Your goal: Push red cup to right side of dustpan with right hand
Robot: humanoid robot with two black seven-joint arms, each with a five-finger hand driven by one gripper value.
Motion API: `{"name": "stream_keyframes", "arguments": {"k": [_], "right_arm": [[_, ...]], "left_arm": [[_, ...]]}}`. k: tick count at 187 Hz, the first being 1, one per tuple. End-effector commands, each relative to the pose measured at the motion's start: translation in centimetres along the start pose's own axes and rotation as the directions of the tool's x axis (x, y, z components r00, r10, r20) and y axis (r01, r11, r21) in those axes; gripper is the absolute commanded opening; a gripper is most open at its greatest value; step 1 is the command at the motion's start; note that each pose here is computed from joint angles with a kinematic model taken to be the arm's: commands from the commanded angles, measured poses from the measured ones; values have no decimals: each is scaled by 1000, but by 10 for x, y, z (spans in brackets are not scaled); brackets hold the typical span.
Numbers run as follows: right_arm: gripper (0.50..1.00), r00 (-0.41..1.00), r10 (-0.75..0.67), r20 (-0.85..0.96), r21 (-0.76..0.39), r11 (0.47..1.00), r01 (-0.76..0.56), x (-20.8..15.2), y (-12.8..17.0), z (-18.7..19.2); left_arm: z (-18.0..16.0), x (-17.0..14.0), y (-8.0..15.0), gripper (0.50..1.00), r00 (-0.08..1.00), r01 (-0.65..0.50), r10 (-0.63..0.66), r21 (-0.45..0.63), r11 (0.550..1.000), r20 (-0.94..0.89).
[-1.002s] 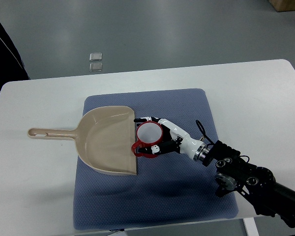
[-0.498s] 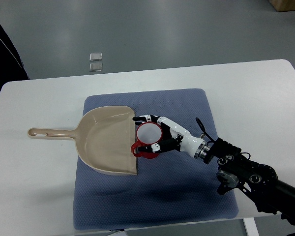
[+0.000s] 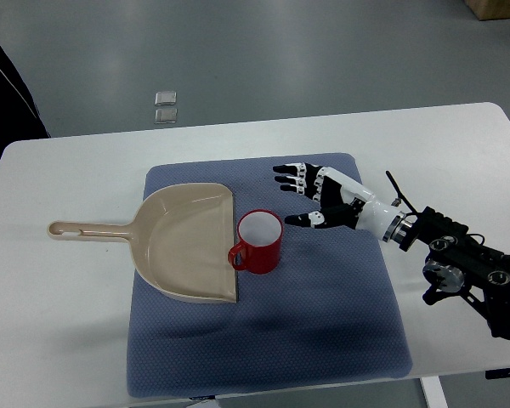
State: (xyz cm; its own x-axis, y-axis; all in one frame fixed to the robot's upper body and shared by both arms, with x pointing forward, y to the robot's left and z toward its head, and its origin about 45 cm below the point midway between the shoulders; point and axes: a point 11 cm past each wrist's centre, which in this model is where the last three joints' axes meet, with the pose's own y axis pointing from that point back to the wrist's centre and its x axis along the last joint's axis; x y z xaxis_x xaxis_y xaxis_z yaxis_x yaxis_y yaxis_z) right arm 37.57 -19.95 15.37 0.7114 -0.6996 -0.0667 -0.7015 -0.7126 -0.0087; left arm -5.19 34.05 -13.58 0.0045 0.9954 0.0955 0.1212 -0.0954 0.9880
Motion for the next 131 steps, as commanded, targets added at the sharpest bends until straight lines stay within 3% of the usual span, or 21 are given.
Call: {"name": "stream_keyframes", "arguments": {"k": [1,17,43,65,104,131], "right_arm": [[934,999,18,27,30,999,-19,26,9,-22],[934,997,57,55,26,998,-59,45,13,-35],[934,974,174,146,-150,977,-152,71,18,-28],[934,930,273,246,-214,951,-222,88,20,-27],[934,861,371,347,-296,915,-275,96,11,-27],[934,781,392,486,-289,916,-280,94,6,-28]], "left_arm": [[0,0,0,1000,1000,0,0,0,1000,0],[0,0,0,1000,1000,-1,1,0,1000,0],[0,0,0,1000,1000,-1,1,0,1000,0],[0,0,0,1000,1000,0,0,0,1000,0],[0,0,0,1000,1000,0,0,0,1000,0],[0,0,0,1000,1000,0,0,0,1000,0]]}}
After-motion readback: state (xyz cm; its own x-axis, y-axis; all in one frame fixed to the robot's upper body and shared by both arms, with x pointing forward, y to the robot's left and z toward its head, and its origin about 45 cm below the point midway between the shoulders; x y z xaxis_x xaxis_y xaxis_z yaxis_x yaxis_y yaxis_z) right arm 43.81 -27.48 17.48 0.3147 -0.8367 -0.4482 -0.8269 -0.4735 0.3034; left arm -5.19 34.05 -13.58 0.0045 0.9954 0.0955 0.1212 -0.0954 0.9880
